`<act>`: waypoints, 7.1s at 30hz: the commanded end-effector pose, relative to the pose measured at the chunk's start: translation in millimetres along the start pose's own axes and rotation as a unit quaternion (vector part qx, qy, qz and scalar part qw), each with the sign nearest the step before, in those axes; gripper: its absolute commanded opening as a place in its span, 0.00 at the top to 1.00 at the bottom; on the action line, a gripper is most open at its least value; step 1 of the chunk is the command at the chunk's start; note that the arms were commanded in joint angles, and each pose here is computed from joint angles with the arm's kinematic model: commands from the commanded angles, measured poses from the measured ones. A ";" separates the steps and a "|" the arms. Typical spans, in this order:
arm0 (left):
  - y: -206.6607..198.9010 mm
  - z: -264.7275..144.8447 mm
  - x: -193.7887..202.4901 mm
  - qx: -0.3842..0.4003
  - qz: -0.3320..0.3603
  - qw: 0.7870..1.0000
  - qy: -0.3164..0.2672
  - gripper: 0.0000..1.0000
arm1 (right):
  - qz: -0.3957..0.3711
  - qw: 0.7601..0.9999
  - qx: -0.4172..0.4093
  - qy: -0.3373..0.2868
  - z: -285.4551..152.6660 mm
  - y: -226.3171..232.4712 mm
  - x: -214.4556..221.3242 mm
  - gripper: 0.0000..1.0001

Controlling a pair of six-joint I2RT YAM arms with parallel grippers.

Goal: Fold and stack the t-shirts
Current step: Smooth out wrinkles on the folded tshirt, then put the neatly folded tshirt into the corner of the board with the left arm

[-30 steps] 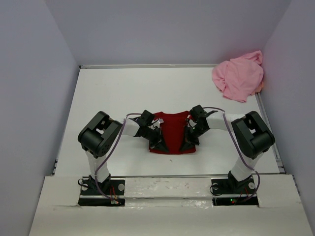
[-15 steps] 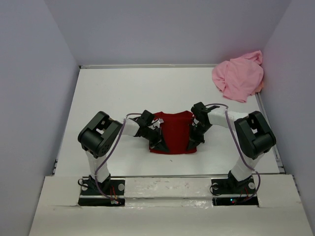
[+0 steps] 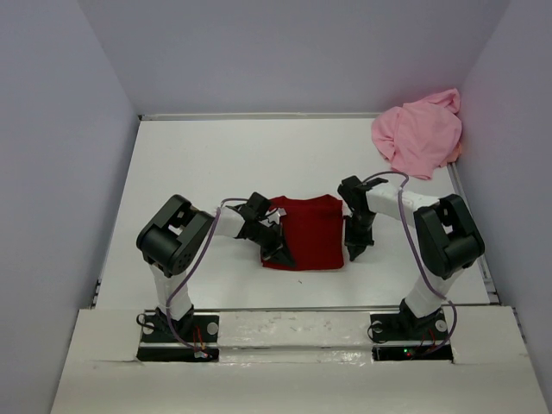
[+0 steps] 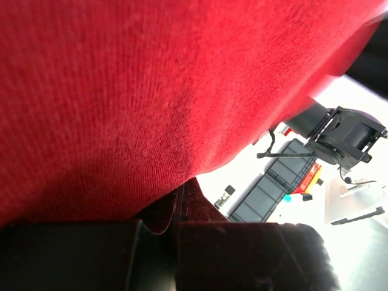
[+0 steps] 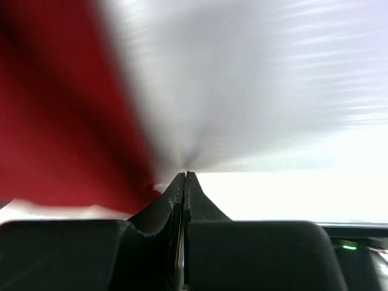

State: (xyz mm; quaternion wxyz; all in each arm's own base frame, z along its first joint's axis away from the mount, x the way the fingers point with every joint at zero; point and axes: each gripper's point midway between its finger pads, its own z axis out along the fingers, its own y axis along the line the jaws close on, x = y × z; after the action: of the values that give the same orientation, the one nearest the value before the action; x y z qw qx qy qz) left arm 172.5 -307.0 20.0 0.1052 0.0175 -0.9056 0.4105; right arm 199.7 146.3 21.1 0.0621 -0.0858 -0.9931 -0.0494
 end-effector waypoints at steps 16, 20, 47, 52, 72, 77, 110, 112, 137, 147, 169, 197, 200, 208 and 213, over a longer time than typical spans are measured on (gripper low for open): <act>39.6 -3.0 -13.9 -0.092 -0.027 0.995 -0.038 1.00 | -0.044 0.969 -0.111 -0.217 -161.9 63.7 -106.8 1.00; 37.7 -2.7 -16.0 -0.091 -0.026 0.995 -0.040 1.00 | -0.047 0.963 -0.216 -0.155 -132.7 96.1 -96.0 1.00; 34.7 -0.8 -17.4 -0.083 -0.023 0.996 -0.036 1.00 | -0.035 0.929 -0.359 -0.086 -76.0 135.2 -117.6 1.00; 36.8 -0.5 -15.7 -0.085 -0.024 0.996 -0.033 1.00 | -0.037 0.931 -0.355 -0.081 -67.2 140.3 -123.0 1.00; 38.8 0.2 -14.5 -0.085 -0.025 0.996 -0.028 1.00 | -0.047 0.939 -0.333 -0.075 -36.3 154.3 -125.4 1.00; 38.9 0.5 -13.3 -0.085 -0.024 0.996 -0.026 1.00 | -0.049 0.944 -0.318 -0.078 -25.9 152.3 -133.1 1.00; 19.9 -2.2 -27.5 -0.076 -0.006 0.997 -0.034 1.00 | -0.095 0.920 -0.359 -0.123 -124.2 176.7 -137.3 1.00; 13.2 -4.6 -31.7 -0.072 0.000 0.997 -0.037 1.00 | -0.100 0.917 -0.366 -0.123 -136.6 176.7 -130.2 1.00; -72.9 -134.3 -80.7 -0.068 0.076 0.980 -0.171 0.26 | -0.089 0.938 -0.287 -0.172 -167.0 110.6 -96.9 0.30; 1.0 -117.0 -72.4 -0.098 0.049 0.980 -0.164 0.11 | -0.077 0.936 -0.290 -0.185 -177.9 88.4 -76.5 0.22; 39.8 -75.3 -108.7 -0.097 0.050 0.977 -0.184 0.17 | -0.059 0.929 -0.297 -0.213 -193.2 72.1 -50.4 0.22; 54.1 -45.7 -112.8 -0.129 0.050 0.976 -0.168 0.57 | -0.050 0.930 -0.300 -0.205 -186.9 67.8 -40.1 0.22; 55.5 -45.9 -113.7 -0.136 0.048 0.975 -0.168 0.55 | -0.052 0.930 -0.299 -0.205 -185.8 67.9 -40.8 0.22; 59.9 -48.6 -122.5 -0.160 0.040 0.970 -0.177 0.85 | -0.052 0.931 -0.298 -0.206 -185.9 67.5 -41.1 0.22; 65.9 -48.0 -130.1 -0.177 0.025 0.968 -0.178 1.00 | -0.053 0.930 -0.298 -0.208 -186.7 67.2 -41.0 0.22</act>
State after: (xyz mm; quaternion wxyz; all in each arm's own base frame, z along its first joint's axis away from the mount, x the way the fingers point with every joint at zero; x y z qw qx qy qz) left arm 304.9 -264.9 21.0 -0.0809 0.0298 -0.9375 0.3370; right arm 271.3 188.2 197.2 -0.1547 -0.0591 -0.9314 -0.3240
